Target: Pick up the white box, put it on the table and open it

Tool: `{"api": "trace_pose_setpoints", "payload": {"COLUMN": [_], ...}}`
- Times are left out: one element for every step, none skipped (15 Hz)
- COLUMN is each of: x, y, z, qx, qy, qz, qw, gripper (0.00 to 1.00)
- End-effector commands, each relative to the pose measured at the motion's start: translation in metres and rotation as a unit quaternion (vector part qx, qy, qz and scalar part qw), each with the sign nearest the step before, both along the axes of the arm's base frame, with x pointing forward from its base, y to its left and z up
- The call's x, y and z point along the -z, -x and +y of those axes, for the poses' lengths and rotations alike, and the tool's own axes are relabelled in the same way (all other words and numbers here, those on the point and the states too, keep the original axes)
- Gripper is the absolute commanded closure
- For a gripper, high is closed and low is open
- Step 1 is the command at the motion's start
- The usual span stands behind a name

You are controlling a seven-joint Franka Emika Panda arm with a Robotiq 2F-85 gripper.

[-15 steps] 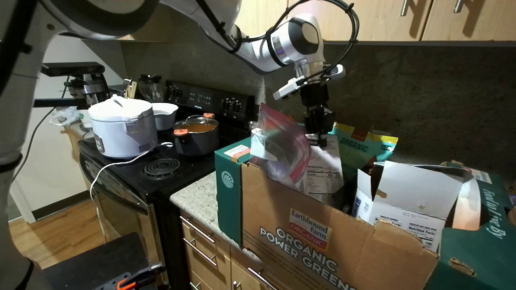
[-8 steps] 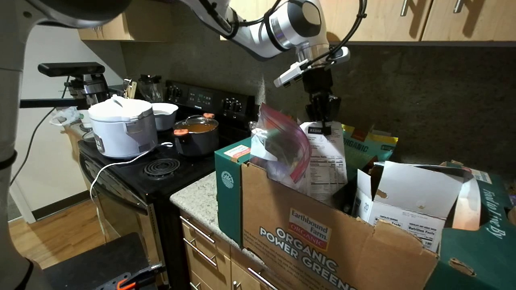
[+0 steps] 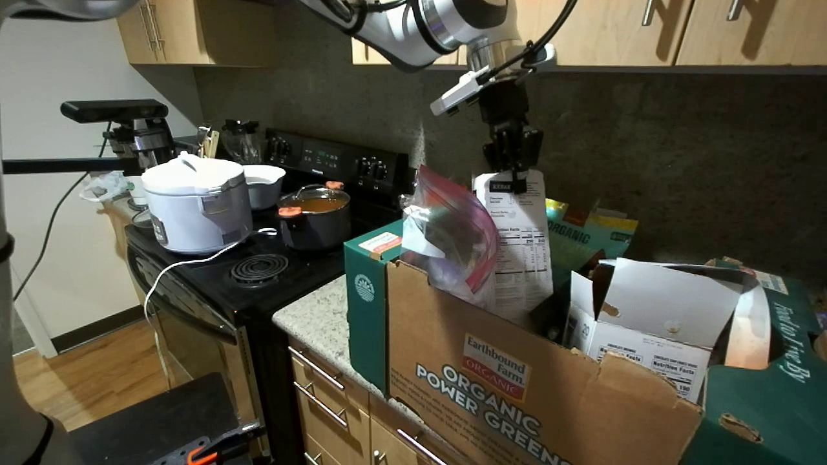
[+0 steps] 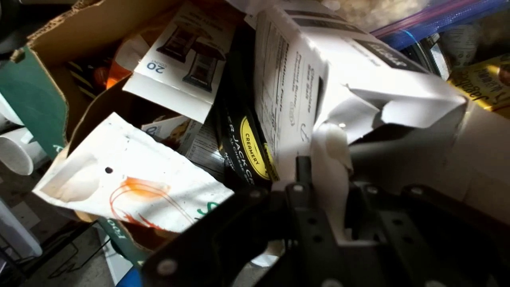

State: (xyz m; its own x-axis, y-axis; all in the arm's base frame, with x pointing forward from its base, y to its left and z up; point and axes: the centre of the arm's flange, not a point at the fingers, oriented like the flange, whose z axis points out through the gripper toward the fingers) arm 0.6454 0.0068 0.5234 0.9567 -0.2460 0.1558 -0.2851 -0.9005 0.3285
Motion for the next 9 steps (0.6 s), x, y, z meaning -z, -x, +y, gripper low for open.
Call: {"api": "trace_pose_setpoints", "payload": {"x": [-0.031, -0.035, -0.04, -0.044, -0.047, -0.051, -0.056, -0.059, -0.063], "y": [0.03, 0.033, 0.037, 0.041, 0.044, 0.049, 0.052, 0.056, 0.059], "z": [0.006, 0.009, 0.013, 0.016, 0.02, 0.023, 0.027, 0.029, 0.031], "qx": [-0.038, -0.047, -0.056, -0.069, -0.082, -0.093, -0.106, -0.118, -0.128], "qy": [-0.018, -0.02, -0.019, -0.021, -0.024, -0.027, -0.031, -0.034, -0.036], "qz": [-0.03, -0.035, -0.037, -0.034, -0.031, -0.029, -0.024, -0.019, -0.016], "qw": [0.9987, 0.9981, 0.9976, 0.9968, 0.9959, 0.9948, 0.9936, 0.9923, 0.991], "gripper": [0.97, 0.97, 0.97, 0.97, 0.97, 0.97, 0.97, 0.97, 0.97]}}
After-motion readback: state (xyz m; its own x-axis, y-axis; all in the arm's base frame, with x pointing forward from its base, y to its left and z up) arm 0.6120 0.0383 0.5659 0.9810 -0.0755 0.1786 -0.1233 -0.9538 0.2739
